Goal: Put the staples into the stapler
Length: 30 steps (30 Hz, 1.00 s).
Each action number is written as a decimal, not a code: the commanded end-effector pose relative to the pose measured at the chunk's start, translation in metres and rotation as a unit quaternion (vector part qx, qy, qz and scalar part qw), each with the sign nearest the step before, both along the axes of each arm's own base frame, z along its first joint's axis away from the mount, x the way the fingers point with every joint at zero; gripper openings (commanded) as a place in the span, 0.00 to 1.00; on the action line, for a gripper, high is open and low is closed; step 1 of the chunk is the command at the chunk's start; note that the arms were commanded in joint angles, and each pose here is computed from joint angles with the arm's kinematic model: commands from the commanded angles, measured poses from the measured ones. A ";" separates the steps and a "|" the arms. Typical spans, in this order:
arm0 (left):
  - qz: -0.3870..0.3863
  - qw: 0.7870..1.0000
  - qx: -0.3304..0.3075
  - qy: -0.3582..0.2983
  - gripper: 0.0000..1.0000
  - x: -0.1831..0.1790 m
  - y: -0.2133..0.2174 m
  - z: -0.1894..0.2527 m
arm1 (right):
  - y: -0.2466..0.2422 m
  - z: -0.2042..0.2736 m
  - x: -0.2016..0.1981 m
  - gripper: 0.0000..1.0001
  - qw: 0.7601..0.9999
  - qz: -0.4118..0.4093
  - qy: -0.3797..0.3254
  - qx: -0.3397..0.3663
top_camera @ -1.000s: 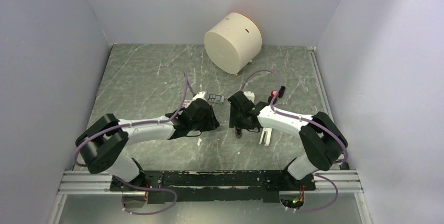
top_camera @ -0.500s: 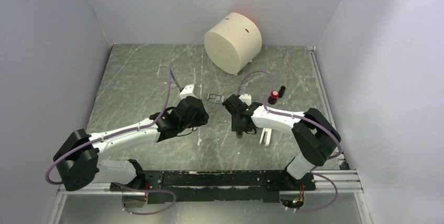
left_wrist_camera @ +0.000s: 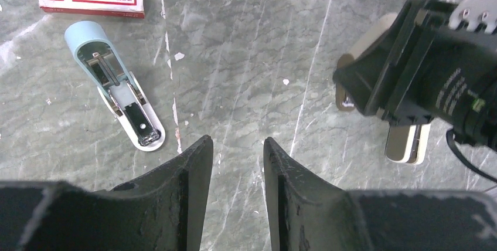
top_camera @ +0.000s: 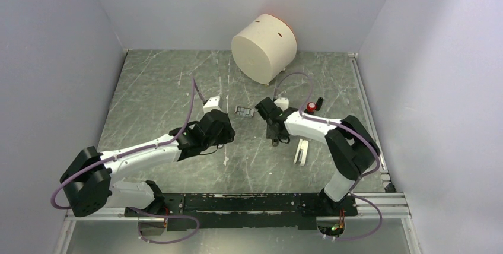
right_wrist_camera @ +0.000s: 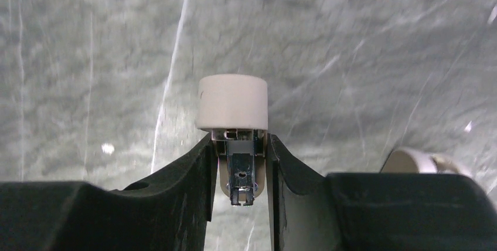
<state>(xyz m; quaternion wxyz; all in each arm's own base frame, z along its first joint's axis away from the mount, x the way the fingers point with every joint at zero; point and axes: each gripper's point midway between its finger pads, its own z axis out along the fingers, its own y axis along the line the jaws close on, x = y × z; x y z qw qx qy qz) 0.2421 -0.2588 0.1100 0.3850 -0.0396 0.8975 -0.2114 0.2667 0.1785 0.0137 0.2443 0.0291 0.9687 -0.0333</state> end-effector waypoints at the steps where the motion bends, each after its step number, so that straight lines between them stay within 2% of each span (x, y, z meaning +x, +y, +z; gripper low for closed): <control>1: -0.006 1.000 -0.006 -0.009 0.43 0.001 0.000 0.011 | -0.013 -0.004 0.035 0.29 0.999 -0.001 -0.030 -0.020; 6: -0.014 1.000 -0.006 -0.014 0.43 0.001 -0.001 0.018 | -0.019 -0.003 0.053 0.33 0.999 0.004 -0.041 -0.025; 12: -0.024 0.999 -0.009 -0.018 0.45 0.000 -0.005 0.022 | -0.019 0.016 0.049 0.52 0.999 0.005 -0.052 -0.011; 16: -0.038 0.999 -0.015 -0.021 0.48 0.000 -0.009 0.025 | -0.024 0.044 0.040 0.58 0.998 -0.004 -0.069 0.007; 19: -0.047 0.998 -0.023 -0.025 0.50 -0.002 -0.012 0.029 | -0.038 0.063 0.028 0.60 0.996 -0.029 -0.082 0.010; 22: -0.066 0.997 -0.039 -0.032 0.51 -0.005 -0.019 0.033 | -0.071 0.066 0.007 0.60 0.993 -0.094 -0.073 -0.002; 25: -0.104 0.992 -0.061 -0.038 0.58 -0.010 -0.032 0.038 | -0.114 0.059 -0.016 0.59 0.982 -0.176 -0.070 -0.002; 30: -0.200 0.976 -0.081 -0.026 0.78 -0.022 -0.069 0.039 | -0.138 0.053 -0.034 0.57 0.967 -0.234 -0.083 0.057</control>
